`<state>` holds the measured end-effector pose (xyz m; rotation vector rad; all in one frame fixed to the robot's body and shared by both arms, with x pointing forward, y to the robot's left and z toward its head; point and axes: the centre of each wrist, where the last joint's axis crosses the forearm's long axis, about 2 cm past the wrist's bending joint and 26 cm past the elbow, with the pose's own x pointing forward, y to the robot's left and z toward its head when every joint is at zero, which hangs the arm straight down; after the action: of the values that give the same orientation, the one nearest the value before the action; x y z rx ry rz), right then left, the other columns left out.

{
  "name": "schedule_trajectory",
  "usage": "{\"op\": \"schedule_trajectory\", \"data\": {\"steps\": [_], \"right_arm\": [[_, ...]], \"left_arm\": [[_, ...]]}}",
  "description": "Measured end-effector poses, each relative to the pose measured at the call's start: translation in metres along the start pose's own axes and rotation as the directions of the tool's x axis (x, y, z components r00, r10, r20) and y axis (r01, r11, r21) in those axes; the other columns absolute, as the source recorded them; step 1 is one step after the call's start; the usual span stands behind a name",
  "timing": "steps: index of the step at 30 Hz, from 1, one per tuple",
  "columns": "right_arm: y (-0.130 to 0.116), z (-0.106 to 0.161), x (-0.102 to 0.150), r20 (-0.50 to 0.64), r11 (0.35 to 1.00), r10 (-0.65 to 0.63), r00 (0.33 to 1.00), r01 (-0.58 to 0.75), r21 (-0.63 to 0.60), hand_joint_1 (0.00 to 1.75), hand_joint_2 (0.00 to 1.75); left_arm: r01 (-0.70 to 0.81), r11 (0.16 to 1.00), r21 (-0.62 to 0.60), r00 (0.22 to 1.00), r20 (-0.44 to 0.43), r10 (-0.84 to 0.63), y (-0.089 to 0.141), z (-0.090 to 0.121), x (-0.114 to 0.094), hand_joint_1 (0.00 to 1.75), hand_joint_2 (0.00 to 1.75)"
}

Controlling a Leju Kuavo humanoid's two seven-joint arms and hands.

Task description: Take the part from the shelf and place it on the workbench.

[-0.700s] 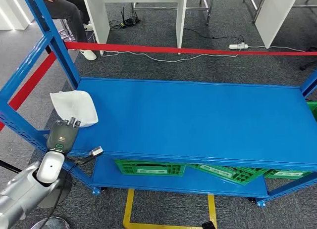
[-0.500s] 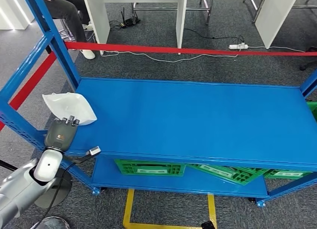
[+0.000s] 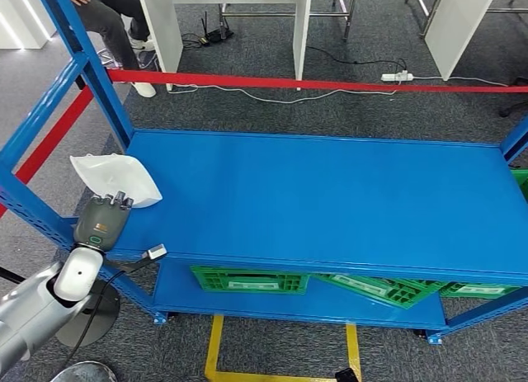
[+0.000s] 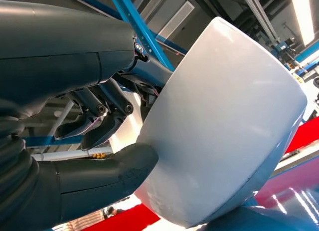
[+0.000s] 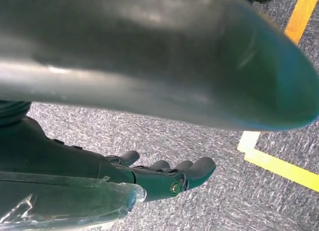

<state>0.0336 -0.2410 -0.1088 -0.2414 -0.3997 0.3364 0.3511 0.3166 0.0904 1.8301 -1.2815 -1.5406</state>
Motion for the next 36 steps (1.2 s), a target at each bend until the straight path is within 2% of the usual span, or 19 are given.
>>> {"op": "schedule_trajectory", "data": {"steps": [19,36], "right_arm": [[0.0,0.0,0.0,0.0,1.0,0.0,1.0,0.0,0.0,0.0,0.0],[0.0,0.0,0.001,0.015,1.0,0.003,1.0,-0.002,-0.003,0.0,0.0]], "left_arm": [[-0.013,1.0,0.015,1.0,-0.004,0.013,0.0,0.002,0.003,1.75,1.75],[-0.074,0.997,0.022,0.997,0.013,0.074,0.006,0.003,0.039,1.75,1.75]]}}
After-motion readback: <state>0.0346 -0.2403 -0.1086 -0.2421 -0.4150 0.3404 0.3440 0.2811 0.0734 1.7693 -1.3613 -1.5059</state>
